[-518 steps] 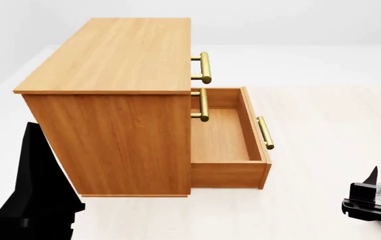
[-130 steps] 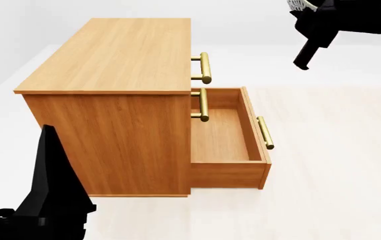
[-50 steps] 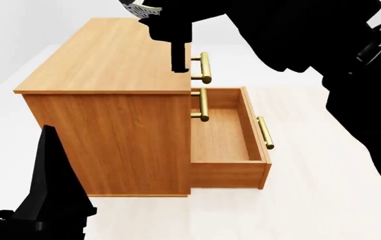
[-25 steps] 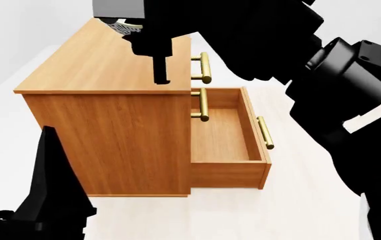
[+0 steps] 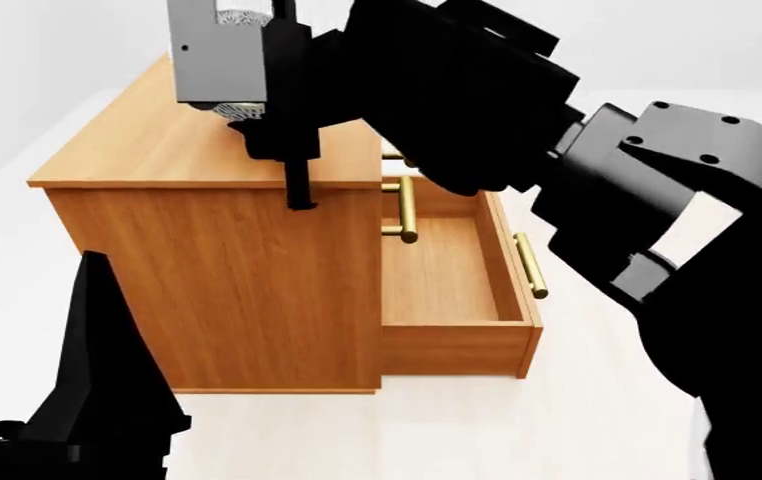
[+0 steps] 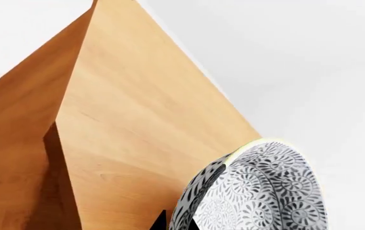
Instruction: Put the bowl on top of the cabinet.
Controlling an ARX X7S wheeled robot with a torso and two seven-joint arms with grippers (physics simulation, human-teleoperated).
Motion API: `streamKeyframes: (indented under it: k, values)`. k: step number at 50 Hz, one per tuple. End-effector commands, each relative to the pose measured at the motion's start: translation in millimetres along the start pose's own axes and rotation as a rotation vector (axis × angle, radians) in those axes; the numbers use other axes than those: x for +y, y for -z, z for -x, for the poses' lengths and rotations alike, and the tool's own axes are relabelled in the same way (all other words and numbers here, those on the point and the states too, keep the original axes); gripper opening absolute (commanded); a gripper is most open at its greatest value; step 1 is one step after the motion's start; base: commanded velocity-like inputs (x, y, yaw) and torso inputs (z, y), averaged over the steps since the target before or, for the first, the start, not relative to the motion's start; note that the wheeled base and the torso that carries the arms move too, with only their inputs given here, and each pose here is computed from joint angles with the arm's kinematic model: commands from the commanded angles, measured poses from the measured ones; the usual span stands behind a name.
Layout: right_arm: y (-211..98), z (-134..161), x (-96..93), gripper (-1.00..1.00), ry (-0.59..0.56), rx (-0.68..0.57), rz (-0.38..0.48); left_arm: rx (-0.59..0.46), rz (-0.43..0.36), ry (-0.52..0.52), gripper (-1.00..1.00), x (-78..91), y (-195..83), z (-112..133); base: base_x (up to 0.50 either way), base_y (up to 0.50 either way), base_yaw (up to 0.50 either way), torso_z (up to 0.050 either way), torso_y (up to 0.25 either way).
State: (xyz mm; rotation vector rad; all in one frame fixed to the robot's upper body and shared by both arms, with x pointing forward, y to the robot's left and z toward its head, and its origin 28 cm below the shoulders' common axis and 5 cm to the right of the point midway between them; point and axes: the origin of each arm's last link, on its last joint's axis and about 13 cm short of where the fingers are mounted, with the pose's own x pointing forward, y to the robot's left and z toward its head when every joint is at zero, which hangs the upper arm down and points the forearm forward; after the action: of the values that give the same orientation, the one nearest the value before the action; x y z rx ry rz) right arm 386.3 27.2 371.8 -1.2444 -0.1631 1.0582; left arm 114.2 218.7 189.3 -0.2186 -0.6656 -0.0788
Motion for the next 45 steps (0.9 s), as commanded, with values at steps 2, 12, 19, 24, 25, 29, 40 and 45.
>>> streamKeyframes:
  k: [2, 12, 19, 24, 25, 29, 40, 45]
  values:
    - [13, -11, 10.1, -1.0, -0.001, 0.035, 0.006, 0.001, 0.001, 0.001, 1.0, 0.5, 1, 0, 0.0, 0.0, 0.0, 0.0, 0.0]
    - [12, -10, 9.5, -1.0, -0.005, 0.036, 0.007, 0.001, 0.001, 0.001, 1.0, 0.8, 2, -1, 0.0, 0.0, 0.0, 0.0, 0.0]
    - [3, 9, -14.8, -1.0, 0.032, 0.026, 0.011, 0.003, 0.002, -0.001, 1.0, 0.9, 2, -1, 0.0, 0.0, 0.0, 0.0, 0.0]
    - [2, 20, -23.7, -1.0, 0.042, 0.036, 0.004, 0.005, 0.001, -0.002, 1.0, 1.0, 3, -1, 0.0, 0.0, 0.0, 0.0, 0.0]
    - [2, 22, -24.3, -1.0, 0.042, 0.04, 0.002, 0.006, 0.003, -0.002, 1.0, 0.8, 2, -1, 0.0, 0.0, 0.0, 0.0, 0.0]
    - [1, 23, -23.6, -1.0, 0.031, 0.036, 0.0, 0.005, 0.002, -0.002, 1.0, 0.5, 2, -1, 0.0, 0.0, 0.0, 0.0, 0.0]
    - [-12, 33, -20.7, -1.0, -0.078, 0.013, -0.008, 0.006, 0.003, -0.003, 1.0, 0.2, 4, -2, 0.0, 0.0, 0.0, 0.0, 0.0]
    - [-17, 38, -22.7, -1.0, -0.106, 0.009, -0.003, 0.006, 0.003, -0.003, 1.0, 0.2, 4, -2, 0.0, 0.0, 0.0, 0.0, 0.0]
